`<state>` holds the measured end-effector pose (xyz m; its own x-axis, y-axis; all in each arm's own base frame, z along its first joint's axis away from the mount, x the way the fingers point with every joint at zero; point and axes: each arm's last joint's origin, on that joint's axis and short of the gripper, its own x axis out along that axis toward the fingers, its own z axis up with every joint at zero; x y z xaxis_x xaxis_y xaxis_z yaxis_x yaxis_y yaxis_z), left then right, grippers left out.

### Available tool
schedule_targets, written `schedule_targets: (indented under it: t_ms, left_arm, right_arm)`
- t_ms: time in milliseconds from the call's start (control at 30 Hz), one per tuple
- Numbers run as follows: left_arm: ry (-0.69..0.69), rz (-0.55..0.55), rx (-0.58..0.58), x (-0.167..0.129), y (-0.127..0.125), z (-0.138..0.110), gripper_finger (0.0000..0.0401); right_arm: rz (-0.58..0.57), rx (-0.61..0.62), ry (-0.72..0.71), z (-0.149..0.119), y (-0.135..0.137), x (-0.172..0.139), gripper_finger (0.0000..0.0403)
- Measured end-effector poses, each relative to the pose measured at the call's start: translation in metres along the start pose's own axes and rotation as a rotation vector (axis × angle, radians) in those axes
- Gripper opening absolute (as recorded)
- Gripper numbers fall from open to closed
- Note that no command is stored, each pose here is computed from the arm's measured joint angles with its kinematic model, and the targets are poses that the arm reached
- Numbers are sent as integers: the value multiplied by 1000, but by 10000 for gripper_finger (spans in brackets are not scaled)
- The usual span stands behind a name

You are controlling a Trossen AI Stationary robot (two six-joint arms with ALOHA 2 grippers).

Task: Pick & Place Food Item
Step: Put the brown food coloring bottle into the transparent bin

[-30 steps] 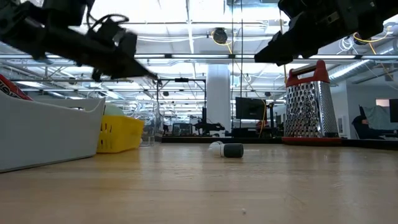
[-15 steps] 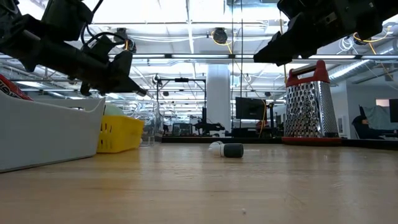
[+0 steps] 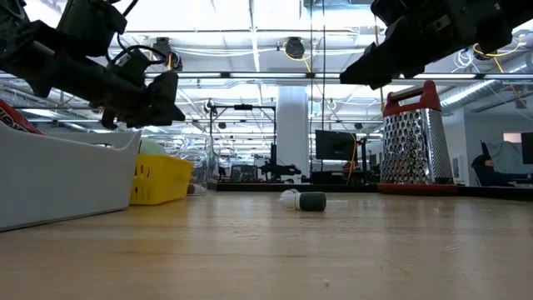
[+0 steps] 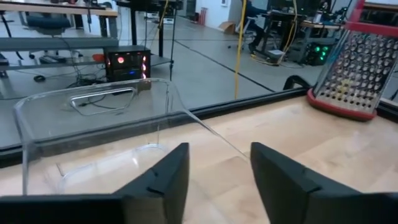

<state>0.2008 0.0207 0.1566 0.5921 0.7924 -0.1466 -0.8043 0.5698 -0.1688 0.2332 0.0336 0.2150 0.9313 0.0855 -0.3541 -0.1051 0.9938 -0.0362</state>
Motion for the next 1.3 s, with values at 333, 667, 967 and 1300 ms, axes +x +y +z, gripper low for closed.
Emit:
schedule_targets:
  t_ms: [333,667,967,1300]
  left_arm:
    - [-45,-134,49,-4,-14,11,222]
    - [-76,-197,110,-10,-33,24,223]
    - [-34,-245,94,-11,-34,20,223]
    - [-17,-257,77,-11,-34,19,223]
  right_arm:
    - [16,107,18,-10,5,12,127]
    - [34,69,23,-55,32,57,151]
    - [33,141,109,-85,40,85,238]
    - [3,140,141,-98,48,110,250]
